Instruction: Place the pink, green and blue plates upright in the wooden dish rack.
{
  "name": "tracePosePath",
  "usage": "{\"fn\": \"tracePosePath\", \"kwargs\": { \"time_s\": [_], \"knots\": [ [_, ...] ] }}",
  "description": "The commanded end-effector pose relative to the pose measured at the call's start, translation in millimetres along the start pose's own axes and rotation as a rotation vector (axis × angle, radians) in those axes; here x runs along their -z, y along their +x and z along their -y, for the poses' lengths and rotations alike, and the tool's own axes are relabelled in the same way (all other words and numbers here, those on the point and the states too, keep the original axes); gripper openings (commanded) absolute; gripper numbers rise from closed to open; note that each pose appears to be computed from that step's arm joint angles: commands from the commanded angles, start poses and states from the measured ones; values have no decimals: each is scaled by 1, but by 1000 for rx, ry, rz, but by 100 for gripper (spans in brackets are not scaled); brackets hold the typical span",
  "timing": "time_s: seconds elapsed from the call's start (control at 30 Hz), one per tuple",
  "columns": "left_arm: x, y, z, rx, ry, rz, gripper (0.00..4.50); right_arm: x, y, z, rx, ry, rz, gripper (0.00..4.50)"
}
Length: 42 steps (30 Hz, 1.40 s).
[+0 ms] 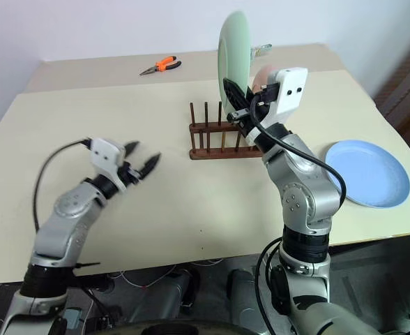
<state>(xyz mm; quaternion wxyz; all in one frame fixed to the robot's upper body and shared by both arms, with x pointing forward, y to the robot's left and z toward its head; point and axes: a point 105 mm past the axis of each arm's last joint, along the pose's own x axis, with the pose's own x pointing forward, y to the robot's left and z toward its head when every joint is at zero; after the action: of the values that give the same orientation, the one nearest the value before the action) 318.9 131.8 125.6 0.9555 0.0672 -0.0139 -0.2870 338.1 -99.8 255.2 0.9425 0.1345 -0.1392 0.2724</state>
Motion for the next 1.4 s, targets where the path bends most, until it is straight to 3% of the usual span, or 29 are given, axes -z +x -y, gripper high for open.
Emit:
{"fn": "tracePosePath", "kwargs": {
  "time_s": [0.03,0.33,0.47,0.57,0.63,0.83,0.93,1.03,1.1,1.17,1.23,1.4],
  "knots": [
    [-24,0,11,55,32,92,350,-12,-3,-6,3,17,40,0],
    [-26,2,15,67,39,93,350,8,4,13,87,75,-64,0],
    [-24,2,17,74,42,86,354,10,9,16,77,14,-89,174],
    [-23,2,18,75,42,85,354,7,12,14,61,-44,-88,336],
    [-23,2,18,75,39,84,354,0,15,12,32,-182,-74,429],
    [-22,2,21,82,33,84,354,-28,17,-5,-100,-488,14,429],
    [-23,3,21,84,32,88,354,-61,13,-2,-96,-620,122,429],
    [-24,4,18,80,34,92,354,-102,3,30,46,-679,209,429],
    [-24,4,17,81,36,93,354,-120,-12,72,219,-735,190,429],
    [-23,5,18,91,34,91,354,-122,-35,118,390,-782,101,441],
    [-21,7,21,109,38,87,354,-116,-57,145,480,-806,21,441],
    [-19,13,26,146,35,83,354,-50,-101,176,537,-749,-323,441]
  ]
}}
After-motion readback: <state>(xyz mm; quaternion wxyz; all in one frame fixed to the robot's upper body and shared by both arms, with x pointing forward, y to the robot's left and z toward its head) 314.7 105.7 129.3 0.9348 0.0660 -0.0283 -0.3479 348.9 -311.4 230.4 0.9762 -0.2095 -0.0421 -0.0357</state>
